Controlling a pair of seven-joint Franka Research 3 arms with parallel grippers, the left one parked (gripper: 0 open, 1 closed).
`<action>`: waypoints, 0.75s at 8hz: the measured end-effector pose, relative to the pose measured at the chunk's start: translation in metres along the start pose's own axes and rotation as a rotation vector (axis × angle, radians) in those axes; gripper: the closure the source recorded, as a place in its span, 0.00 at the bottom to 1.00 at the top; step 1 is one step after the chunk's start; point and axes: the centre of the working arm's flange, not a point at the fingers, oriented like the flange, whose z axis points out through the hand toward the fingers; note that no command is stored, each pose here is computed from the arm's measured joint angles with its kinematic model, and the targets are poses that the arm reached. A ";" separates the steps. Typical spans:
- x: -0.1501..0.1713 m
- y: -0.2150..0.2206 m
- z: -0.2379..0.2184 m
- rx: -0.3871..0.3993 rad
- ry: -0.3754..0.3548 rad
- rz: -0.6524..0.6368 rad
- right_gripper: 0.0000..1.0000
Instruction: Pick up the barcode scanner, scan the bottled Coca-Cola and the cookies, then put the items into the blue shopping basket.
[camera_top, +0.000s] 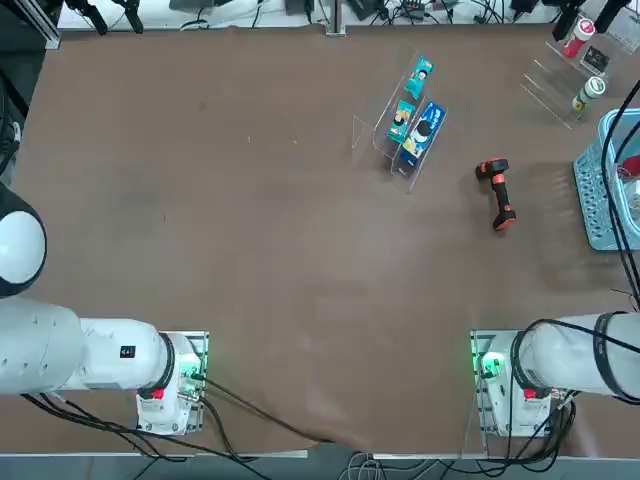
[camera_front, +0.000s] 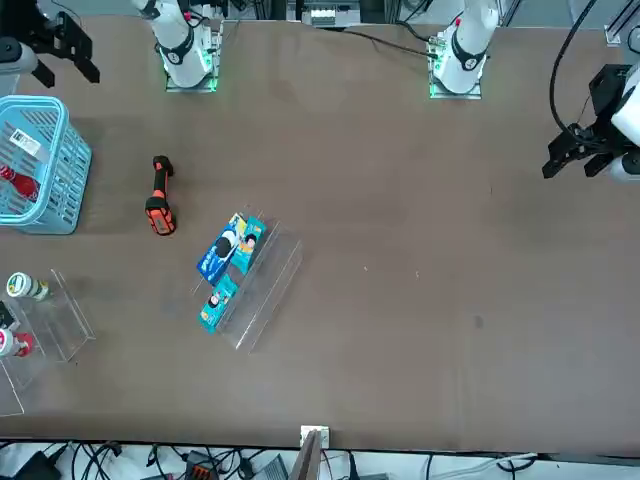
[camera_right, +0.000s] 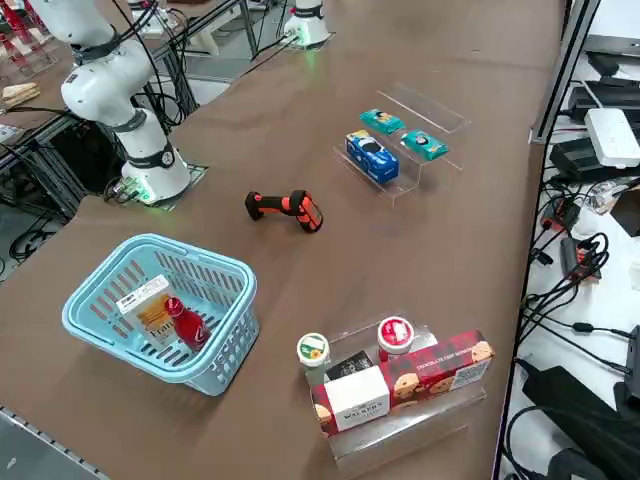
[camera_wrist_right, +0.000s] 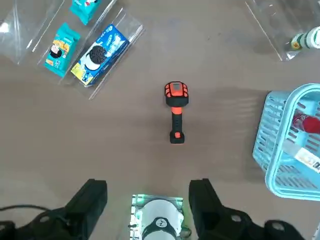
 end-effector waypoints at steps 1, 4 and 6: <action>0.000 0.006 0.000 0.016 0.005 0.019 0.00; 0.016 0.015 0.009 0.020 0.025 0.037 0.00; 0.041 0.014 0.021 0.018 0.016 0.035 0.00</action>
